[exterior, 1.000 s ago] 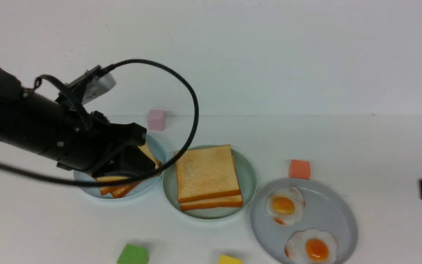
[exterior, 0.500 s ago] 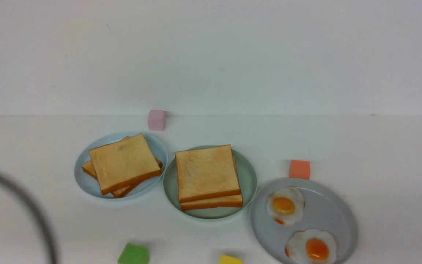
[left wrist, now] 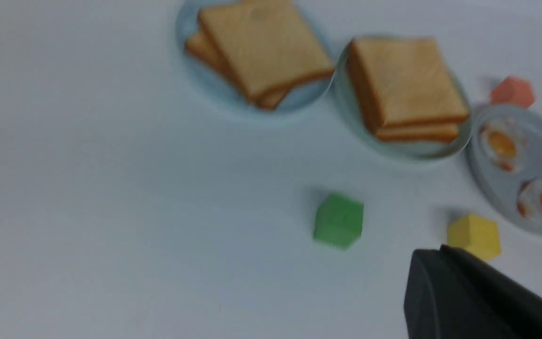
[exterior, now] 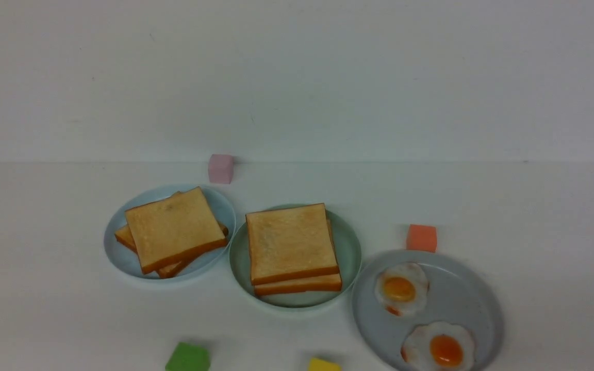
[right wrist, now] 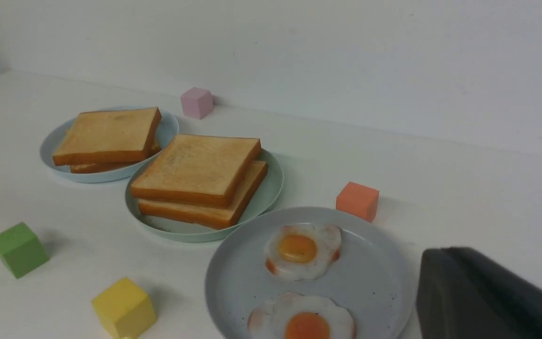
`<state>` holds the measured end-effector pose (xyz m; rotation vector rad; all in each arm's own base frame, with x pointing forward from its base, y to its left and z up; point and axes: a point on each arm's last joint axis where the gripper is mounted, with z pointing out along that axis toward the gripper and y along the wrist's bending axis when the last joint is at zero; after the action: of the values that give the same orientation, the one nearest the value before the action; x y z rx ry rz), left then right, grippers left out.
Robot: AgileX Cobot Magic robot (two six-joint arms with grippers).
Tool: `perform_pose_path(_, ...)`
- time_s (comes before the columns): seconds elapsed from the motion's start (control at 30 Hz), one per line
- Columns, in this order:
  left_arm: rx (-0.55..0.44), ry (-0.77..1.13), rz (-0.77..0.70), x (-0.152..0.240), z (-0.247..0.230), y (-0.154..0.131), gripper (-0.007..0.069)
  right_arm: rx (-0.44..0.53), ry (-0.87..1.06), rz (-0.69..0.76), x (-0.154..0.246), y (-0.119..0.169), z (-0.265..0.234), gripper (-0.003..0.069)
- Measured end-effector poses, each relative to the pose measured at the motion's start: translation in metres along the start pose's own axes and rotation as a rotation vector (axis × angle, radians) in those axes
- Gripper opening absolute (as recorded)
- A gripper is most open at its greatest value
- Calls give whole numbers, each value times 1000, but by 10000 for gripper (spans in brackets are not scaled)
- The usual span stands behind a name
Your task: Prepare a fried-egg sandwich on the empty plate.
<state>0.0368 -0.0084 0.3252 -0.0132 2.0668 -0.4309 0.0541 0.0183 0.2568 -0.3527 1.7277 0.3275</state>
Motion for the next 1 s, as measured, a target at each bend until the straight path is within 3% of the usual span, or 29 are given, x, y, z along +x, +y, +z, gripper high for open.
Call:
perform_pose_path(0.2,31,-70,23,-6,0,-3,-13,1,1,-2,0,0,0,-3)
perform_pose_path(0.53,-10,-141,38,4,11,5,-13,2,2,-2,0,0,0,-1)
perform_pose_path(0.73,-123,-252,64,69,43,35,-10,2,1,-3,0,0,0,2)
perform_pose_path(0.87,-170,-158,56,118,77,53,-8,2,-1,-4,0,0,0,4)
perform_pose_path(1.0,-167,-178,96,123,82,54,-4,3,1,-4,0,0,0,6)
